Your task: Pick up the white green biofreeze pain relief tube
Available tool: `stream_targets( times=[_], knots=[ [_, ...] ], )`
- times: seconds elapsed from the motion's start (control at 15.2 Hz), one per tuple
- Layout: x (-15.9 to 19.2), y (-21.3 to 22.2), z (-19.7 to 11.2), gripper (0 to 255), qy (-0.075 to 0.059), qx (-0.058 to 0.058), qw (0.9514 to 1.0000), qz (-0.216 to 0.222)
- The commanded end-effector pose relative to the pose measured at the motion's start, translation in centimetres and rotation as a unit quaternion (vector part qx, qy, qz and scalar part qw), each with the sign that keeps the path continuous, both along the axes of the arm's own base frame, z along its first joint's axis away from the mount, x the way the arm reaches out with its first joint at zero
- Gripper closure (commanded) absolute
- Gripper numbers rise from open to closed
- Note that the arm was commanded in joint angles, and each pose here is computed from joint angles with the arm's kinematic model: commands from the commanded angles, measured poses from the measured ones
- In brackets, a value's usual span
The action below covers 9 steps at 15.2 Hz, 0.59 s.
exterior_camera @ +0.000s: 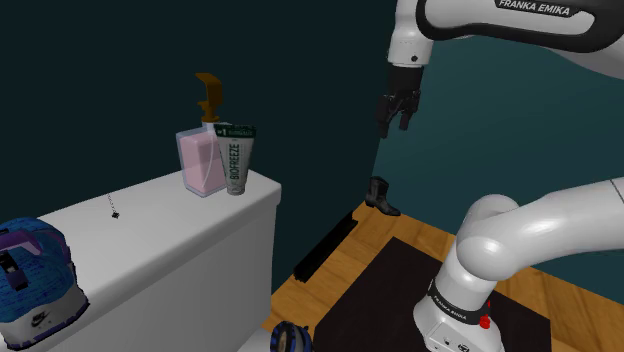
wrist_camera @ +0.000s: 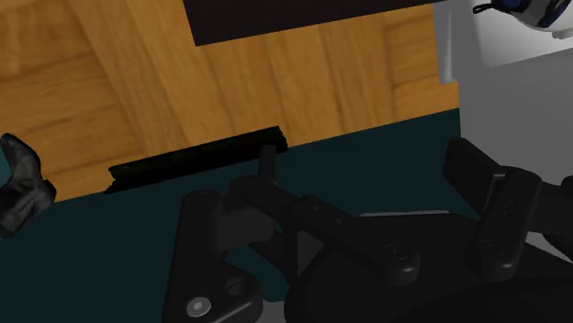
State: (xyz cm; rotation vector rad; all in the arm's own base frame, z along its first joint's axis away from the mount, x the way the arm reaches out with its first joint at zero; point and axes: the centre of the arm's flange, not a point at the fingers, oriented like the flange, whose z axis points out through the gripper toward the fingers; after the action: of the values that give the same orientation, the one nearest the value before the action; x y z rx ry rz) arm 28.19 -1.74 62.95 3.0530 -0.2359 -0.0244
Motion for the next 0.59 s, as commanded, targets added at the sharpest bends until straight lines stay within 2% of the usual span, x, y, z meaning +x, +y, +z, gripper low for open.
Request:
stream_targets(
  times=[0.0, 0.26, 0.53],
  knots=[
    [0.0, 0.0, 0.0, 0, 0.0, 0.0, 1.0, 0.0],
    [3.5, 3.7, 0.7, 0, 0.005, 0.009, 0.9988, 0.047],
    [6.6, 7.7, 1.5, 0, 0.009, 0.017, 0.9953, 0.095]
  ],
)
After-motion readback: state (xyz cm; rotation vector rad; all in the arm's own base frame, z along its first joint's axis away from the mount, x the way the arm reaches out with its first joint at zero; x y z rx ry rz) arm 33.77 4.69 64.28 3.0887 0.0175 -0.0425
